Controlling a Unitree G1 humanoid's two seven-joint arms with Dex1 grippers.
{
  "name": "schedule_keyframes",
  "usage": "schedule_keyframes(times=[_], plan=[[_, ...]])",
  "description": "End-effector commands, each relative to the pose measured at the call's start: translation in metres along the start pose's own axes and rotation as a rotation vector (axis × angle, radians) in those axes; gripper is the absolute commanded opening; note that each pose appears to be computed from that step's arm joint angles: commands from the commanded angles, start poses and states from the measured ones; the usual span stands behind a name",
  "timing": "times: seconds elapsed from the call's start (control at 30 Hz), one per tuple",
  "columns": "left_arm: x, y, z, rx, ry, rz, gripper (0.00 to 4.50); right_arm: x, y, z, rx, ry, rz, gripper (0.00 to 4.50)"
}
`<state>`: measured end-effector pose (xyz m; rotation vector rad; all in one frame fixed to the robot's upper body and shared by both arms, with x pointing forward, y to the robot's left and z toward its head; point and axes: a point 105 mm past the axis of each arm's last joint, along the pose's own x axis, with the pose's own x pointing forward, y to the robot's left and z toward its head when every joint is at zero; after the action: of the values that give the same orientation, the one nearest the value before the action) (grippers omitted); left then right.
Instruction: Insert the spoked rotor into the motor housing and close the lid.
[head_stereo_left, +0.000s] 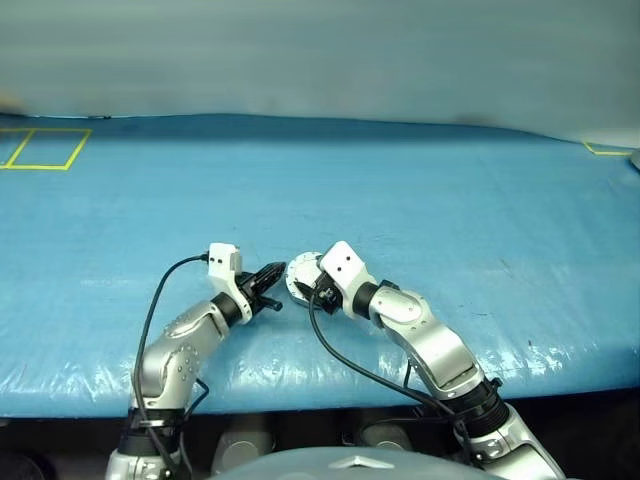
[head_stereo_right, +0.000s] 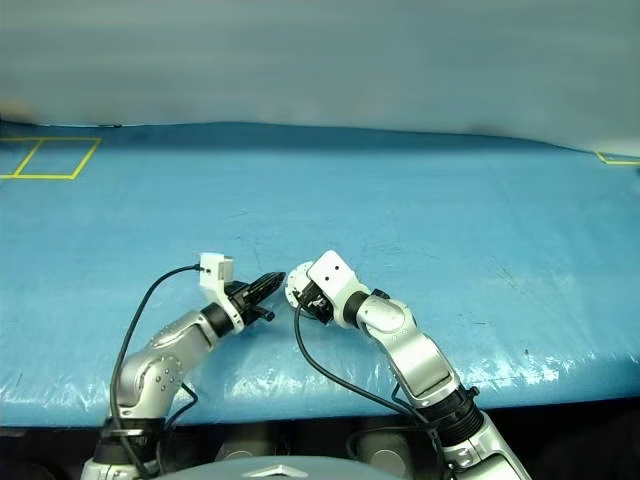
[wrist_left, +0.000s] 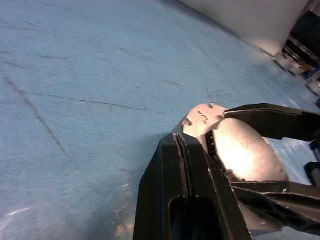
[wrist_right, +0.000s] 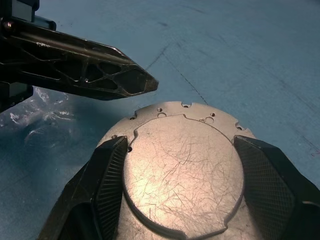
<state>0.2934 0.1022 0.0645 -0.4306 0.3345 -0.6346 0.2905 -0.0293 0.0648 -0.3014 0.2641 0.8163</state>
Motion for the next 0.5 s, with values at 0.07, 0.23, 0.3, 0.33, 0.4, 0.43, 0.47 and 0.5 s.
schedule_keyframes(times=[0.07,0.23,0.3,0.33,0.4,0.43,0.47,0.5], plan=[[0.007,-0.01,0.012,-0.02,-0.004,-0.057,0.0,0.001,-0.002,-0.016,0.02,0.07,-0.021,3.04],[0.015,-0.009,-0.001,0.019,0.072,-0.033,0.0,0.002,-0.001,-0.015,0.024,0.063,-0.024,3.04],[0.017,-0.007,-0.005,0.03,0.084,-0.012,0.0,0.002,-0.001,-0.014,0.026,0.06,-0.026,3.04],[0.017,-0.006,-0.007,0.038,0.093,-0.007,0.0,0.002,-0.001,-0.014,0.027,0.06,-0.026,3.04],[0.017,-0.005,-0.01,0.055,0.109,-0.001,0.0,0.002,0.0,-0.014,0.027,0.06,-0.026,3.04],[0.017,-0.006,-0.011,0.054,0.113,-0.004,0.0,0.002,0.0,-0.014,0.026,0.06,-0.025,3.04],[0.017,-0.005,-0.012,0.059,0.117,0.002,0.0,0.002,0.0,-0.014,0.026,0.06,-0.023,3.04],[0.017,-0.005,-0.012,0.06,0.117,0.006,0.0,0.002,0.001,-0.014,0.026,0.061,-0.022,3.04]])
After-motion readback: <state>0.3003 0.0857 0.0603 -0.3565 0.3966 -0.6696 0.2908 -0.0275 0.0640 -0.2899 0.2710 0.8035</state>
